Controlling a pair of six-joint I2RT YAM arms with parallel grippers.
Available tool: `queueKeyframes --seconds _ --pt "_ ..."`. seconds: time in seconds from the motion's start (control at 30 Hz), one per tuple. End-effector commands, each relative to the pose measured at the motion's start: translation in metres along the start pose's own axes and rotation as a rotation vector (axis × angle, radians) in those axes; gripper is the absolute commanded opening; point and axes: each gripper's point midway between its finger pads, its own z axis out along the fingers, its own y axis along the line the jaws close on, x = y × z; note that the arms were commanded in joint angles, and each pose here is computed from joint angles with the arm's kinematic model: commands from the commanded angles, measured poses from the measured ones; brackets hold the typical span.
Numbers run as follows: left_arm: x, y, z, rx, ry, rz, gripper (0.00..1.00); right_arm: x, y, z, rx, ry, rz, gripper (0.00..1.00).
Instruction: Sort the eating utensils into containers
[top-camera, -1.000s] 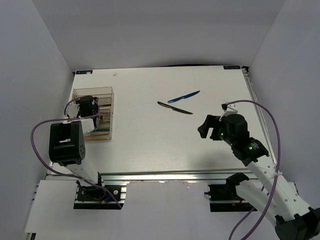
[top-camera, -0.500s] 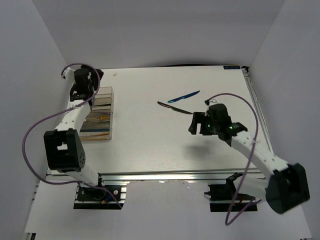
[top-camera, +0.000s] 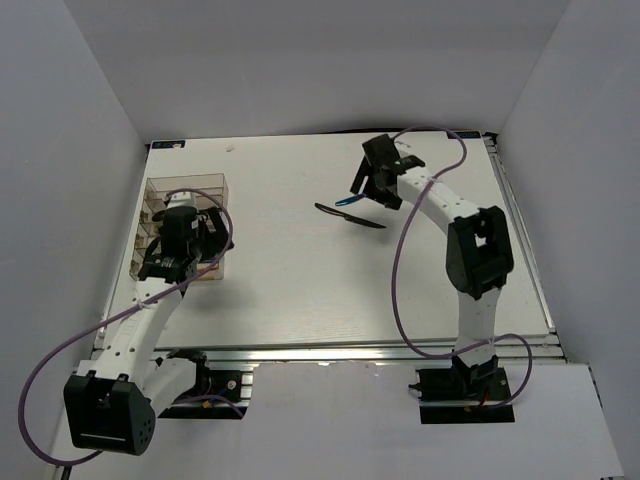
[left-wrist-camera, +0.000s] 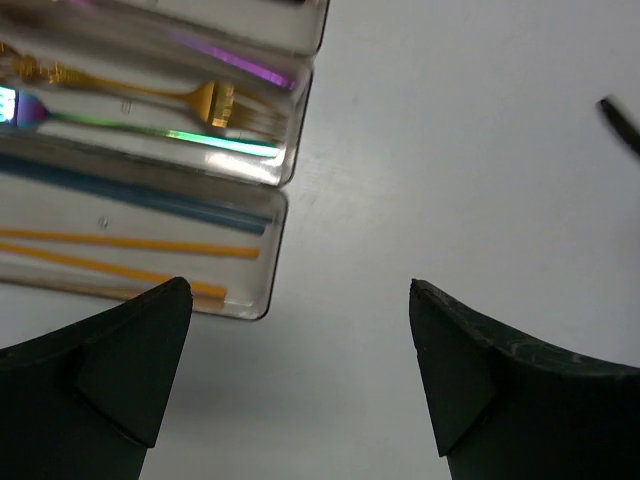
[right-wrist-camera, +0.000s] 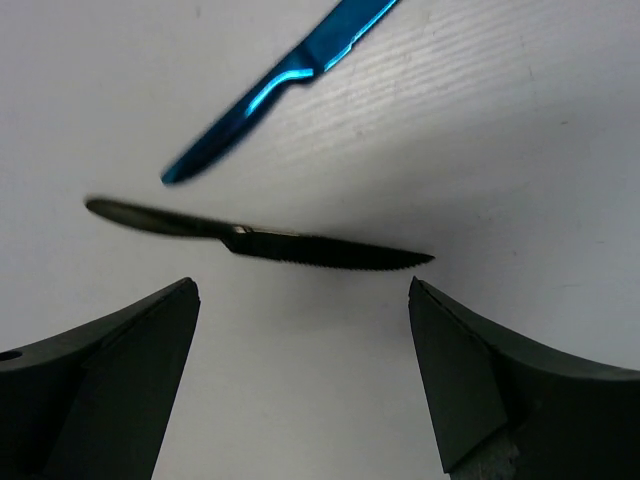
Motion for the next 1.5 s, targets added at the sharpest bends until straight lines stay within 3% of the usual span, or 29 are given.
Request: queueKeyframes --seconds 0.0,0.03,0.17,0.33,0.57,0.8,1.0,1.17,1.27,1.47 --pt "0.021 0.02 -0.006 -0.05 0.047 0.095 0.98 -0.011 -0.004 -0.003 0.199 -0.042 0.248 0.89" --pt "0.018 0.018 -0.008 -0.044 0.03 0.086 0.98 -0.022 0.012 -0.004 0.175 -0.07 0.32 0.89" --pt "0.01 0.026 -0.013 -0.083 -0.018 0.079 0.98 -0.006 0.038 0.022 0.134 -0.012 0.363 0.89" --pt "0.011 0.025 -0.012 -0.076 -0.013 0.083 0.98 -0.004 0.057 0.038 0.127 -0.111 0.204 0.89" --pt "0.013 0.02 -0.01 -0.049 -0.001 0.086 0.98 0.001 0.068 0.048 0.097 -0.099 0.169 0.89" --pt "0.013 0.017 -0.011 -0.035 0.002 0.087 0.98 0.015 0.055 0.081 0.23 -0.051 0.085 0.89" --pt "0.015 0.015 -0.01 -0.019 0.01 0.089 0.98 0.031 0.053 0.098 0.243 -0.013 0.034 0.82" --pt "0.014 0.014 -0.011 -0.013 0.006 0.087 0.98 0.041 0.051 0.082 0.297 -0.06 -0.095 0.8" --pt "0.014 0.013 -0.011 -0.008 0.008 0.087 0.98 0.052 0.062 0.07 0.21 -0.055 -0.204 0.8" --pt "0.016 0.013 -0.01 -0.008 0.013 0.089 0.98 0.1 0.058 0.086 0.066 0.086 -0.425 0.76"
